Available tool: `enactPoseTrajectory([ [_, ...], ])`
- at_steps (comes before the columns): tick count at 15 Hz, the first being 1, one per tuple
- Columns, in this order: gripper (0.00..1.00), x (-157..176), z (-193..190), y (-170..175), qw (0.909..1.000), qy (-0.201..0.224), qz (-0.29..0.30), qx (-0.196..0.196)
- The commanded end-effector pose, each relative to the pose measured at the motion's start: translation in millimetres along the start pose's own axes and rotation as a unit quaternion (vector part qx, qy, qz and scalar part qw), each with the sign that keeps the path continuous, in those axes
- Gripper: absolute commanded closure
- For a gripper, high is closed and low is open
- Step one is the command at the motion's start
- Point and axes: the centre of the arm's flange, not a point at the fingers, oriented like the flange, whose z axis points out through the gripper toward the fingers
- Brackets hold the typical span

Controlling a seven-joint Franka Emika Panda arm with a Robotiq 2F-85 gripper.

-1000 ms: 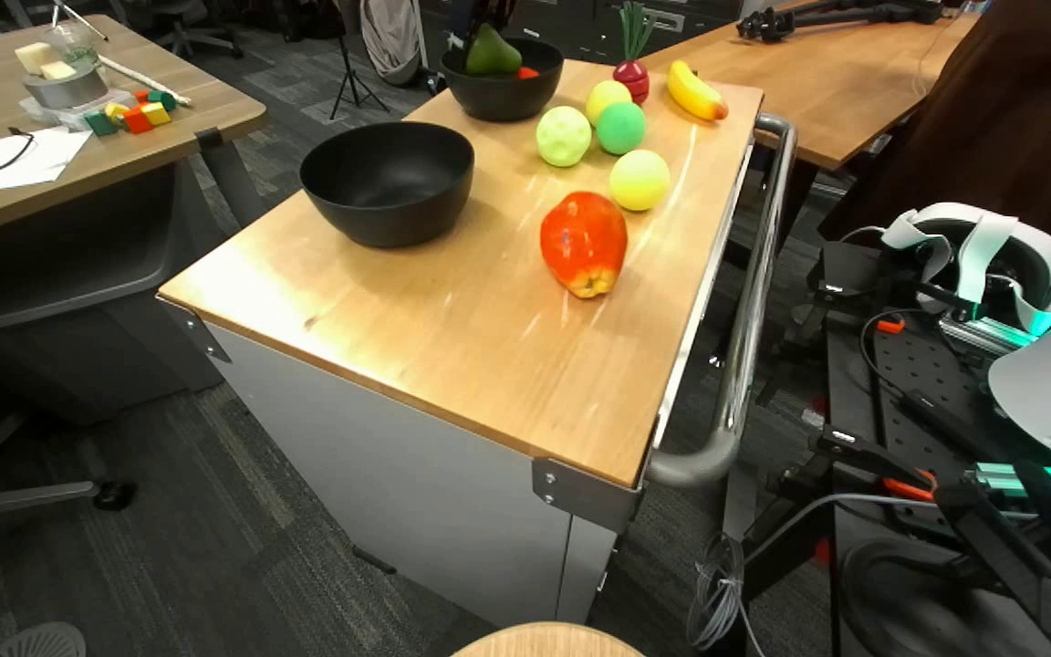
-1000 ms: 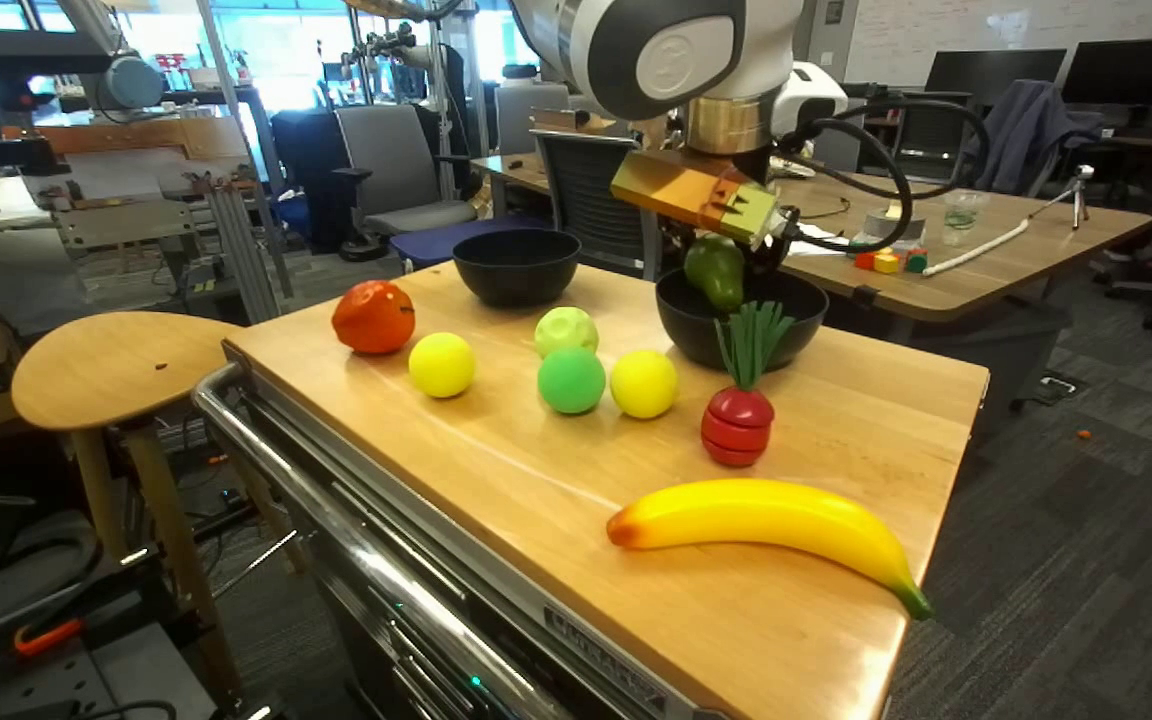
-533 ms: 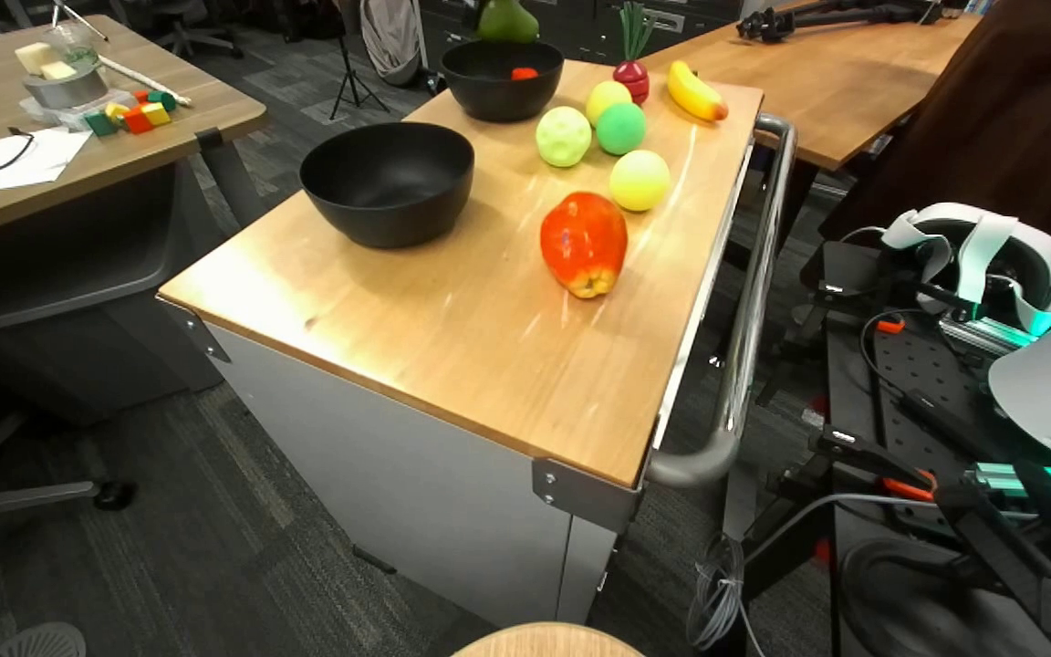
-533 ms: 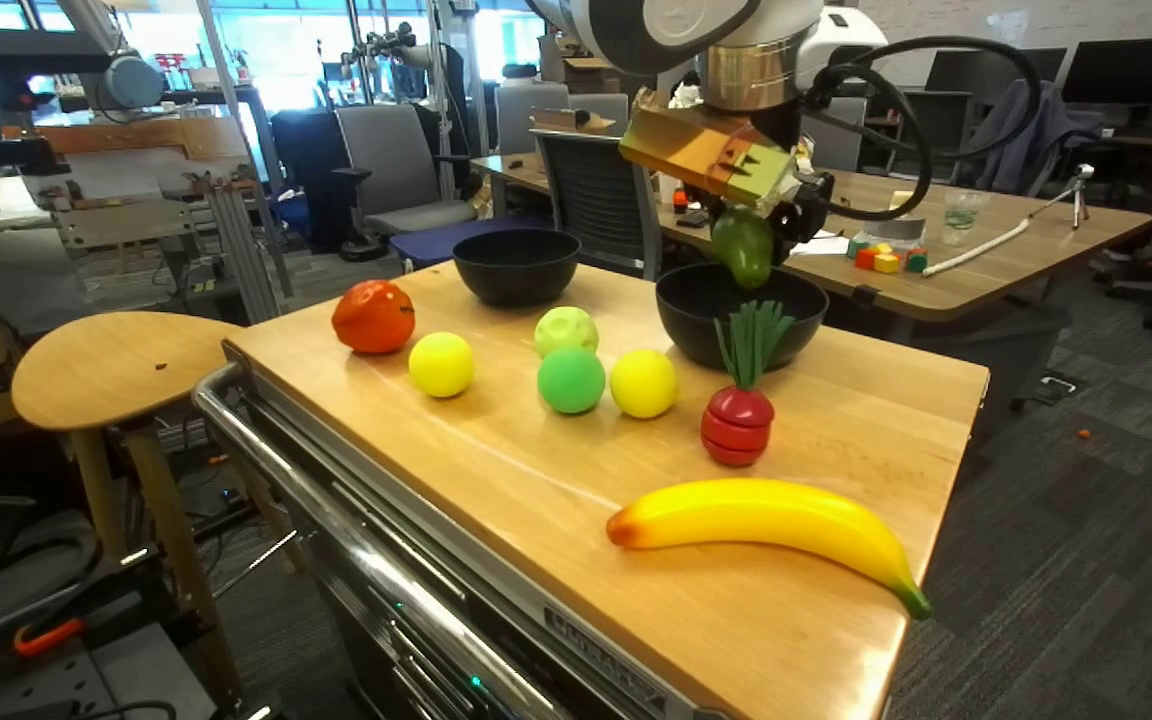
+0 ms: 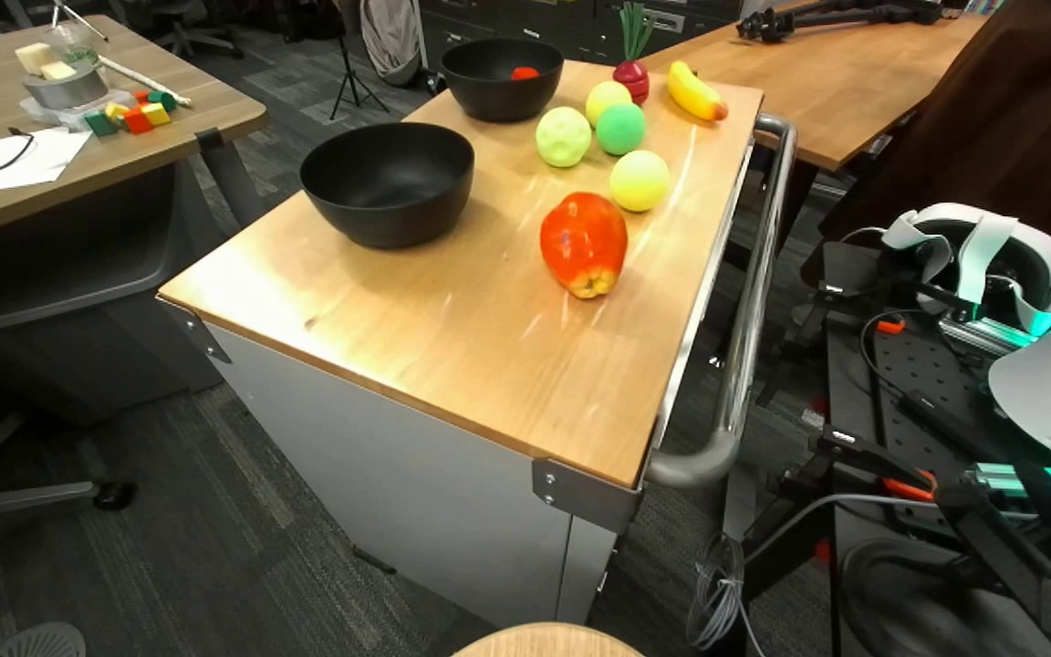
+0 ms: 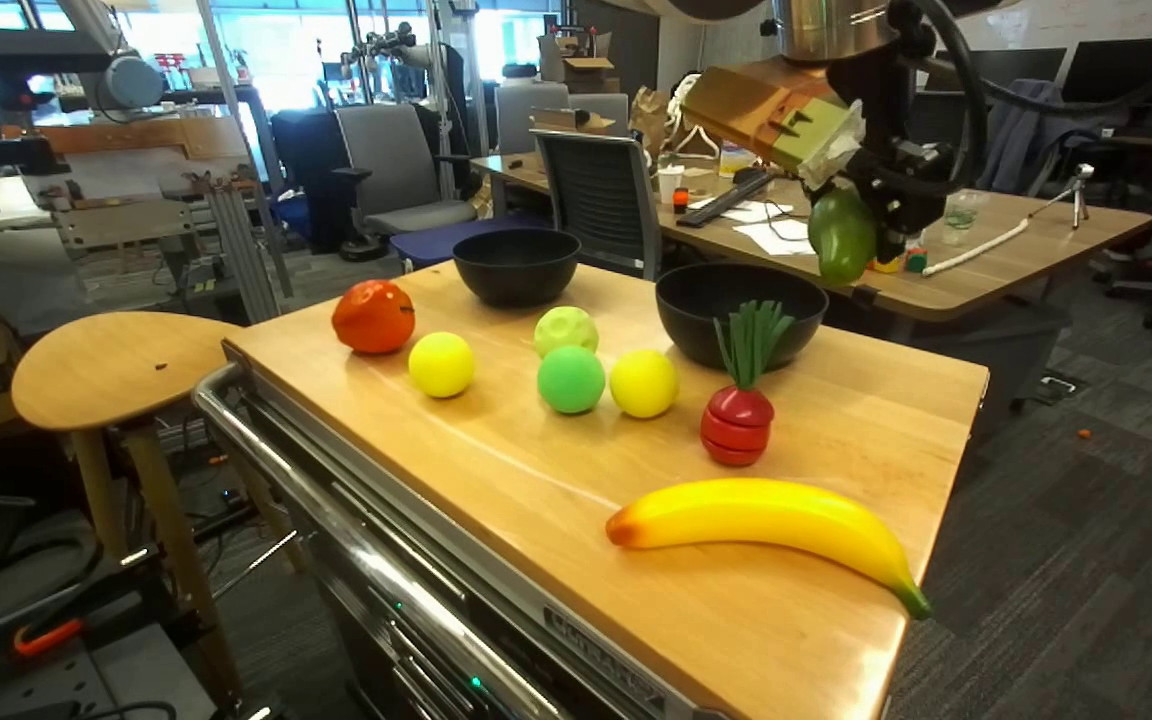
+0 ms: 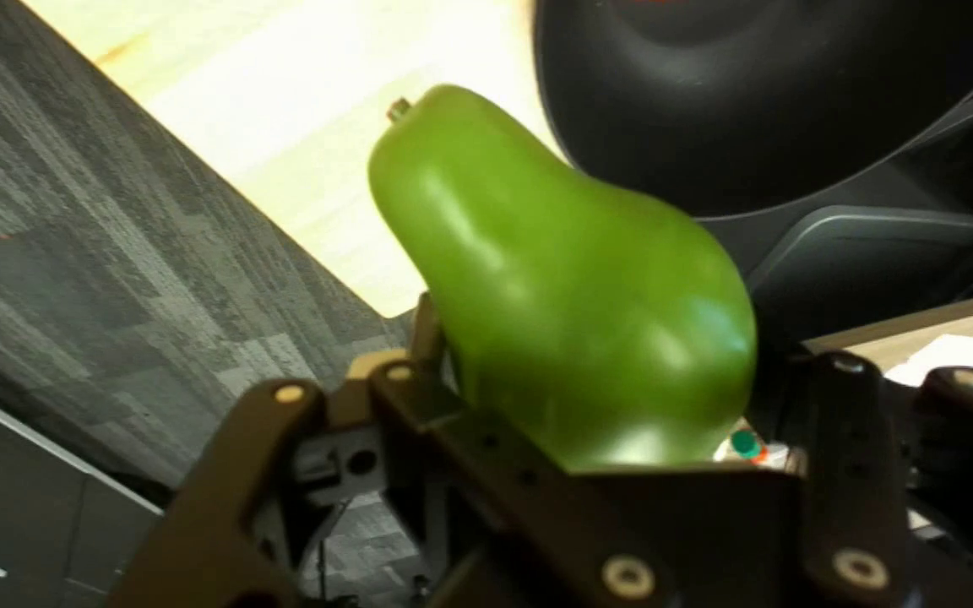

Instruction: Remove all the fruit toys from the bowls starting with the one on the left

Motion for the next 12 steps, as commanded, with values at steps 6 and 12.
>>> enactPoseTrajectory([
  [6, 0.51, -25.4, -3.8, 46.5, 0.9876, -0.013, 0.148, -0.051],
  [12, 0.51, -43.3, 33.2, 61.3, 0.9762, -0.038, 0.203, -0.067],
])
